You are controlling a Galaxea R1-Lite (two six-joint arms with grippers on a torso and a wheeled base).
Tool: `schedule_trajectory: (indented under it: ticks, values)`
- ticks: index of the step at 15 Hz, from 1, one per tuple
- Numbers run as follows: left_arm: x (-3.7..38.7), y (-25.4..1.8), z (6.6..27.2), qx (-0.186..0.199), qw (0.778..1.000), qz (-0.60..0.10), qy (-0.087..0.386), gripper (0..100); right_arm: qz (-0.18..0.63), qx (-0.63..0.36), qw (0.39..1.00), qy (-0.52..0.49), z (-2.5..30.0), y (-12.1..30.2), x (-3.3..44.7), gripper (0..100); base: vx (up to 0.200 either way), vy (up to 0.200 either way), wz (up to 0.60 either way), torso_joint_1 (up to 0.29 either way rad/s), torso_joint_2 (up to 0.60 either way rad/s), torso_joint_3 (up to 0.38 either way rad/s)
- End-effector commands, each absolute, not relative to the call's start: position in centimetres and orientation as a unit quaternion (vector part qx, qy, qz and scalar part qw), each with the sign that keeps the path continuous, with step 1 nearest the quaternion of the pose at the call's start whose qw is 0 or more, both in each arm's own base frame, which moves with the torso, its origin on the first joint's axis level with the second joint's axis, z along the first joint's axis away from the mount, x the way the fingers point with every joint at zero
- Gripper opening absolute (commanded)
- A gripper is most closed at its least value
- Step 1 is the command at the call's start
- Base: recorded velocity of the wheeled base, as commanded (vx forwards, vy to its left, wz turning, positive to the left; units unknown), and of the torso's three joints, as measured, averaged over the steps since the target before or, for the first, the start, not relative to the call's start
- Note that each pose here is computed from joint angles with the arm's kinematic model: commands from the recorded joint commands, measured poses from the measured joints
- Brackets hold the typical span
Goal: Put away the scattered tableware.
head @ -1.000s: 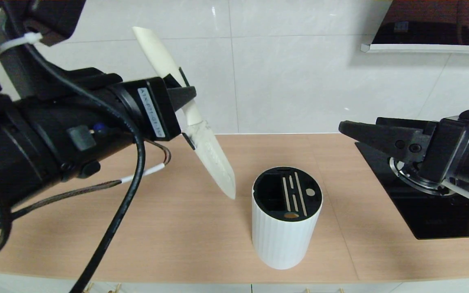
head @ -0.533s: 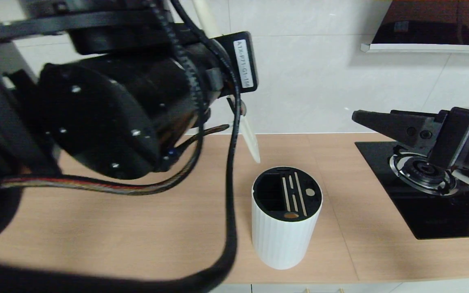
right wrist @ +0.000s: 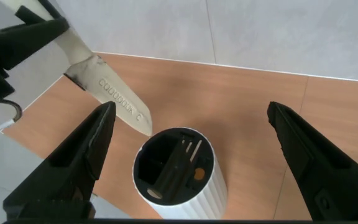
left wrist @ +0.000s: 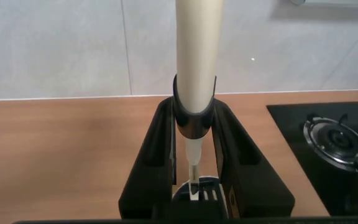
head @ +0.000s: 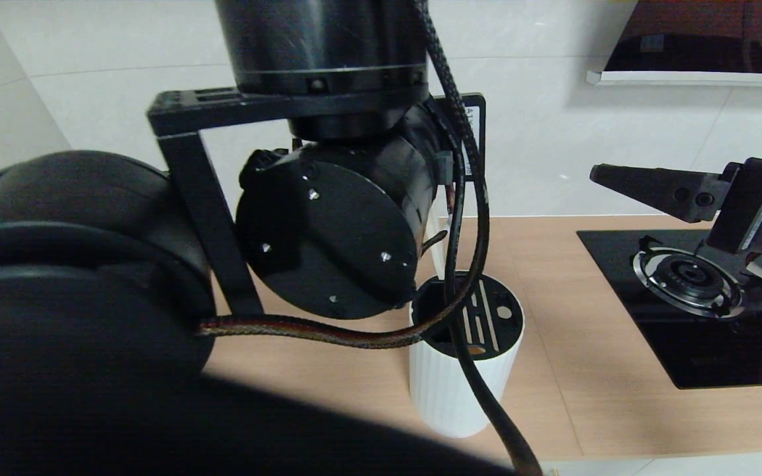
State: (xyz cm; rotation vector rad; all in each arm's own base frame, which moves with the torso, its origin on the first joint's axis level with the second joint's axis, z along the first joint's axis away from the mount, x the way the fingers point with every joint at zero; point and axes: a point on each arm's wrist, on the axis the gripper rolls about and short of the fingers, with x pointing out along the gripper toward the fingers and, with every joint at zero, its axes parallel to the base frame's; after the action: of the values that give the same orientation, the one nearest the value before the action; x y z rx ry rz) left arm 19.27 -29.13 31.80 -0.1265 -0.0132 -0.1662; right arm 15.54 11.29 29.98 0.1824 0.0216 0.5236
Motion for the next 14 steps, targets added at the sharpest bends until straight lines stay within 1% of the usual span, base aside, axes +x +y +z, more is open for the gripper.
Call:
schedule_trajectory:
  ticks: [1, 2, 6, 14]
  values:
    - [19.5, -29.7, 30.4, -0.051, 0.995, -0.083, 0.007, 0, 0.258, 0.088, 0.962, 0.015, 29.8, 11.5, 15.7, 100, 0.0, 0.0, 0.0, 0.0, 0.0, 0.0]
    - [19.5, -29.8, 30.2, -0.051, 0.995, -0.085, 0.009, 0, 0.258, 0.088, 0.962, 0.016, 29.7, 11.5, 15.7, 100, 0.0, 0.0, 0.0, 0.0, 0.0, 0.0]
    - [19.4, -29.9, 29.9, -0.075, 0.993, -0.086, 0.014, 0, 0.258, 0.087, 0.962, 0.017, 29.7, 11.5, 15.8, 100, 0.0, 0.0, 0.0, 0.0, 0.0, 0.0]
    - [19.0, -30.6, 28.2, -0.077, 0.992, -0.094, 0.034, 0, 0.258, 0.085, 0.962, 0.023, 29.4, 11.6, 16.0, 100, 0.0, 0.0, 0.0, 0.0, 0.0, 0.0]
